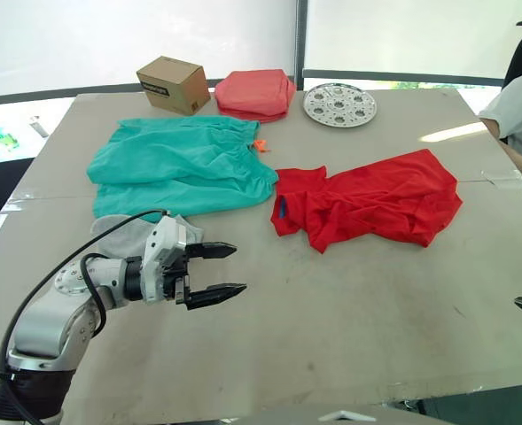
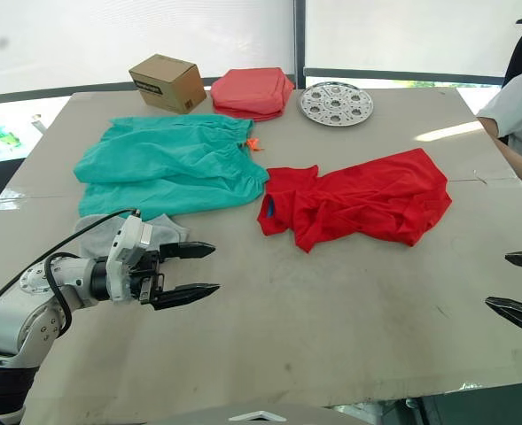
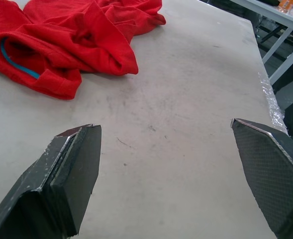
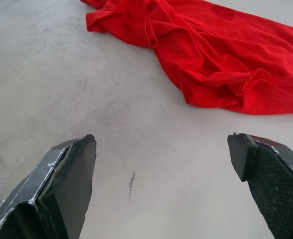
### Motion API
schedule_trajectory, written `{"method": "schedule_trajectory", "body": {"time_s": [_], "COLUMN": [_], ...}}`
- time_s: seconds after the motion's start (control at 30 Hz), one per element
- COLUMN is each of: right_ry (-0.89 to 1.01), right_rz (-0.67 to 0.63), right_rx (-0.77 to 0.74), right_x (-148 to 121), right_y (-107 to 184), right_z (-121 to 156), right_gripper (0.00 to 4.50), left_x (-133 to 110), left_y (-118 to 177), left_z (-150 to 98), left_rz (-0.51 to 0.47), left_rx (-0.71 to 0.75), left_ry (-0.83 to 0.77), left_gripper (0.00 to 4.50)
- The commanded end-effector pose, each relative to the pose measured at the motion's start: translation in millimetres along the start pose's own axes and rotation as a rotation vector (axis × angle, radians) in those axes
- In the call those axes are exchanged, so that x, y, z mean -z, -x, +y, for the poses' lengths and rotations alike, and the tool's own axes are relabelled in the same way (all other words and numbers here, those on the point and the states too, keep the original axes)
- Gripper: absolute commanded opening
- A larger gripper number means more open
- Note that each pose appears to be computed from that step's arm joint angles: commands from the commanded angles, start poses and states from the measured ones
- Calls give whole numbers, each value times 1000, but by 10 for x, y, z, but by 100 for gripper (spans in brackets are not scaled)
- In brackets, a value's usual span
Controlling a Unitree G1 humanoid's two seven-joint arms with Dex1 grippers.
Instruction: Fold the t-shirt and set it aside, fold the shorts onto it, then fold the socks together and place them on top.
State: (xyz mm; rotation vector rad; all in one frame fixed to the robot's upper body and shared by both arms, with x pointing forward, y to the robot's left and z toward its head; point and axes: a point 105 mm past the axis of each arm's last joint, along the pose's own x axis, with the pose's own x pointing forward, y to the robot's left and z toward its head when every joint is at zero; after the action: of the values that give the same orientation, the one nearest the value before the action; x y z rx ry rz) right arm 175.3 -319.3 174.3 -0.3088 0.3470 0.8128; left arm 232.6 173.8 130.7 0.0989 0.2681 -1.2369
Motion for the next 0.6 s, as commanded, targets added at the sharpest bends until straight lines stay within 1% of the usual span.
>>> {"method": "schedule_trajectory", "body": {"time_s": [0.03, 0.13, 0.23, 0.3, 0.4, 0.47, 0.6], "right_ry": [62, 80, 95, 81, 79, 72, 68], "right_rz": [-13, -69, -134, -205, -234, -249, -254], "right_rx": [34, 17, 12, 18, 6, 17, 1], "right_x": [-116, -188, -305, -415, -442, -438, -437], "right_y": [36, -124, -232, -274, -377, -457, -529], "right_z": [-34, 48, 127, 189, 296, 330, 432], "right_gripper": [450, 450, 450, 450, 450, 450, 450], "left_x": [-147, -240, -239, -245, -395, -454, -522], "left_y": [-38, -231, -339, -489, -786, -1026, -1347], "left_z": [-17, -62, -53, -81, 0, 130, 196], "left_rz": [-31, -73, -24, 27, 4, 17, 43], "left_rx": [4, -4, -34, -3, -22, -83, -107], "left_ry": [-30, 29, 98, 185, 202, 194, 187], "left_gripper": [446, 446, 446, 446, 446, 446, 446]}}
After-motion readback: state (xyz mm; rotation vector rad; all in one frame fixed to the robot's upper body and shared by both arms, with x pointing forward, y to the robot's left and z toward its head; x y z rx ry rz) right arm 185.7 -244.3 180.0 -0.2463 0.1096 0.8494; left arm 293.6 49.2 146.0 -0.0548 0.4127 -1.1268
